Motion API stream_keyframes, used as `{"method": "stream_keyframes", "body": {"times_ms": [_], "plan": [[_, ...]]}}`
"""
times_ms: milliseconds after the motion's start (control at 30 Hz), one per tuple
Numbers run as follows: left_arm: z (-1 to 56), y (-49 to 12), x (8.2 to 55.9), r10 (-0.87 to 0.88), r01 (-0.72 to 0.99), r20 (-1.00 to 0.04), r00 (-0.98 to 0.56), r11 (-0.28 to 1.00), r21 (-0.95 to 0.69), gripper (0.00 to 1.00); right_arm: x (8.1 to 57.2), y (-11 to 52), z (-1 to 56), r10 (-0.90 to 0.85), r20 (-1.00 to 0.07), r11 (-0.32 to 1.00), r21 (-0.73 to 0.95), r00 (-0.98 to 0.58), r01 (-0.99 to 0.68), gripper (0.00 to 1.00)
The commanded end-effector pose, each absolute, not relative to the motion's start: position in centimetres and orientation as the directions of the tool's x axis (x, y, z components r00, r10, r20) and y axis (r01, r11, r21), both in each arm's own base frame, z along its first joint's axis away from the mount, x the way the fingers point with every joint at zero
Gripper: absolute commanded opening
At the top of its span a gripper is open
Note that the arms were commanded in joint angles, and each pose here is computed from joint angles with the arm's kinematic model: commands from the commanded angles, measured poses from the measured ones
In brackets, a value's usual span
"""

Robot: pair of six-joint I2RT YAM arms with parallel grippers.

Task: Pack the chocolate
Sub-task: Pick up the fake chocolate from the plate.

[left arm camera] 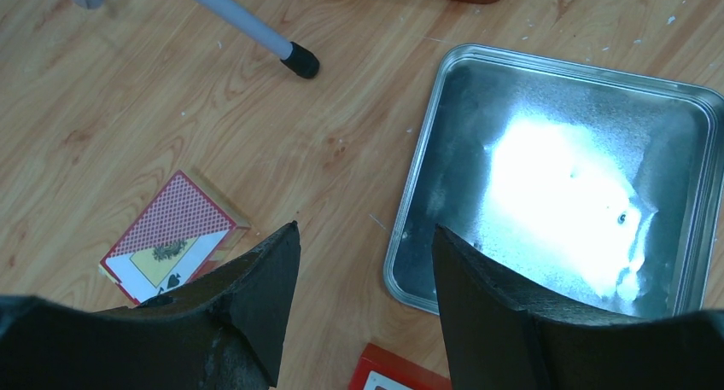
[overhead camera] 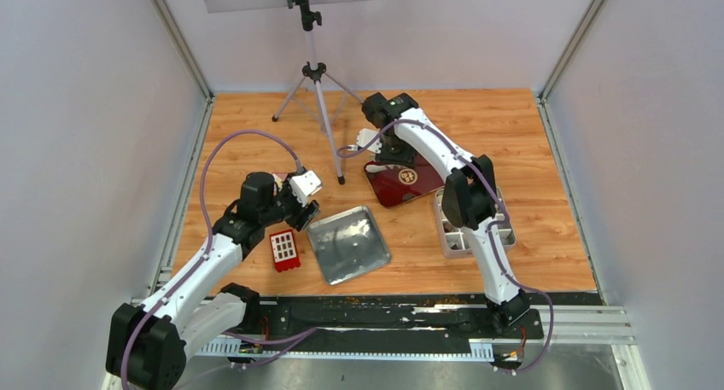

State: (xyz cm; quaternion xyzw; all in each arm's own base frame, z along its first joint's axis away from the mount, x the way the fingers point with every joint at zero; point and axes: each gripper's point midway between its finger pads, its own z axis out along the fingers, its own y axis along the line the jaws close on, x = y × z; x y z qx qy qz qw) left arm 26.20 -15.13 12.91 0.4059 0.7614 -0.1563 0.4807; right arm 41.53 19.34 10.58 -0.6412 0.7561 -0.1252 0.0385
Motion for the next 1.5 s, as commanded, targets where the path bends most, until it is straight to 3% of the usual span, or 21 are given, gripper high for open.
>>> {"method": "stream_keyframes", "body": {"times_ms": [0,567,967,1300,1467], "plan": [[13.2,-15.3,26.5,0.444,0.764,-0.873,-0.203,0.629,0.143,0.66,42.8,21.3,10.5,-0.977,0.020,0.200,-0.278,-0.214,-0.940,0.35],[12.9,-15.4,26.5,0.433,0.760,-0.877,-0.208,0.635,0.134,0.67,40.6,18.2,9.1,-0.945,0.225,0.182,-0.235,-0.236,-0.955,0.35],[12.9,-15.5,26.5,0.422,0.761,-0.882,-0.208,0.637,0.125,0.67,40.6,17.8,9.5,-0.939,0.240,0.186,-0.245,-0.246,-0.951,0.14],[12.7,-15.7,26.4,0.419,0.767,-0.883,-0.213,0.631,0.115,0.67,38.5,15.6,17.0,-0.950,0.178,0.186,-0.335,-0.256,-0.924,0.12],[12.6,-15.7,26.4,0.421,0.769,-0.880,-0.219,0.630,0.110,0.67,34.8,12.4,17.7,-0.935,0.225,0.206,-0.289,-0.275,-0.935,0.12]]}}
